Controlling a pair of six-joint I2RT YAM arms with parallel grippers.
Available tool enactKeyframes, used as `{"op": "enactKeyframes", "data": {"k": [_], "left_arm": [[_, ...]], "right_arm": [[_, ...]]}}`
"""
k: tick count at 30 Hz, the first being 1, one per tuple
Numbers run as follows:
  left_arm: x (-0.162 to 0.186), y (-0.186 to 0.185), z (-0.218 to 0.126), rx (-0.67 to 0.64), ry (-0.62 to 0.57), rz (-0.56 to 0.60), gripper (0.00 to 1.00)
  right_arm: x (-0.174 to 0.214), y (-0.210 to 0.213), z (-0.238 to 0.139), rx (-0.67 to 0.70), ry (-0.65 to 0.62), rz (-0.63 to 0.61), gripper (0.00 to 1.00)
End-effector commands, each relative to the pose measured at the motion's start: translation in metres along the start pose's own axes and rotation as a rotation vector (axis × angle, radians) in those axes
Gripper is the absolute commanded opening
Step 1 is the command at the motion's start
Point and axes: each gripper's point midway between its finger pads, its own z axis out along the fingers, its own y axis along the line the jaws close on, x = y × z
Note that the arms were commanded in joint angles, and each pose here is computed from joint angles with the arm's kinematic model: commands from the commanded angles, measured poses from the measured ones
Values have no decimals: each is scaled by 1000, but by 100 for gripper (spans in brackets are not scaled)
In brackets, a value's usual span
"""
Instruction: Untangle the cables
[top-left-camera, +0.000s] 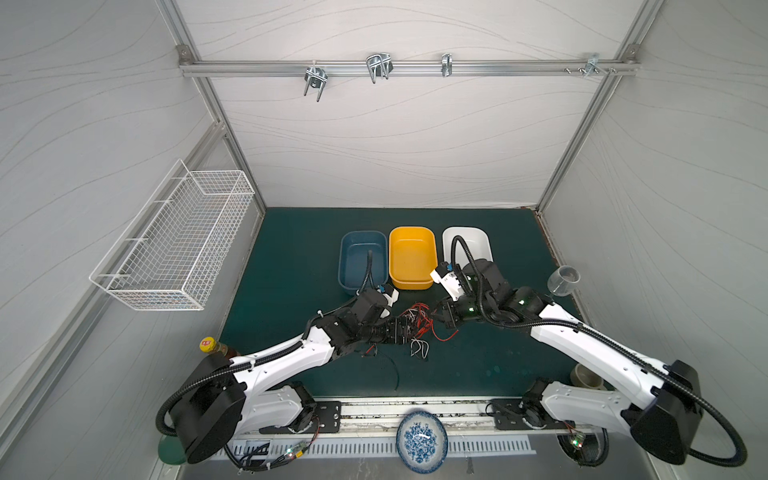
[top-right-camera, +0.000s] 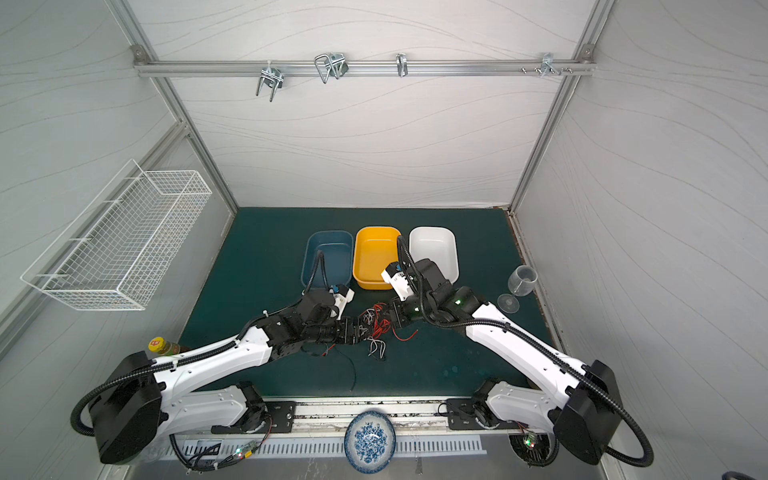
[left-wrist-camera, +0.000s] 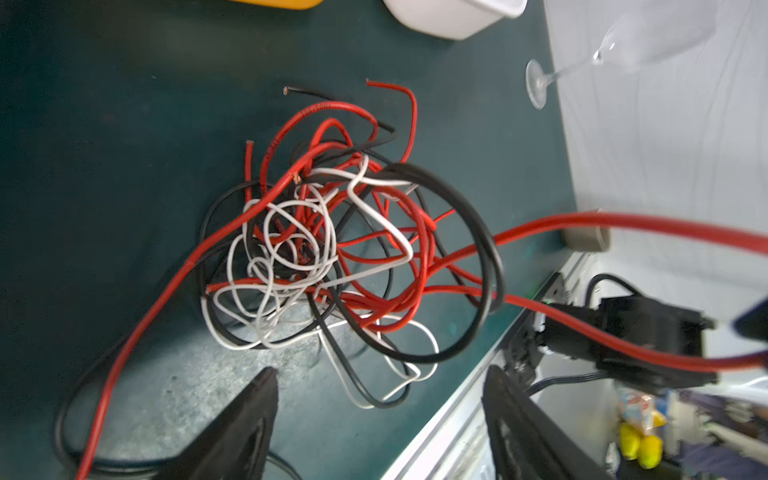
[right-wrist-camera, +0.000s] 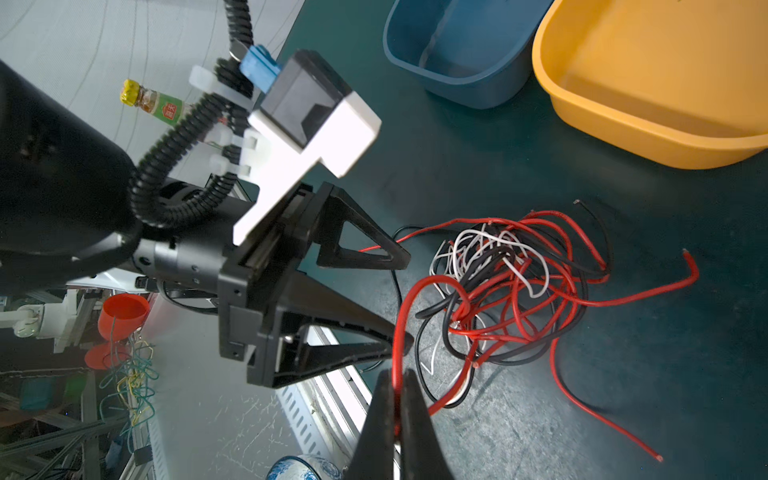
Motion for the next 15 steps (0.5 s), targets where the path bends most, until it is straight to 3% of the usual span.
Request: {"op": "enactKeyframes", "data": {"k": [1,7,15], "left_arm": [[-18,-7,-2,-18,-59,45,73],[-23,-2,1,-58,-70,48,68],[-32,-16,8,-13,-81,43,66]], "right_arm": [[-7,11,-1,-28,-14,-19,0],[-2,13,5,-29,7,-21,0],[3,15,8,-25,23,-26,0]]}}
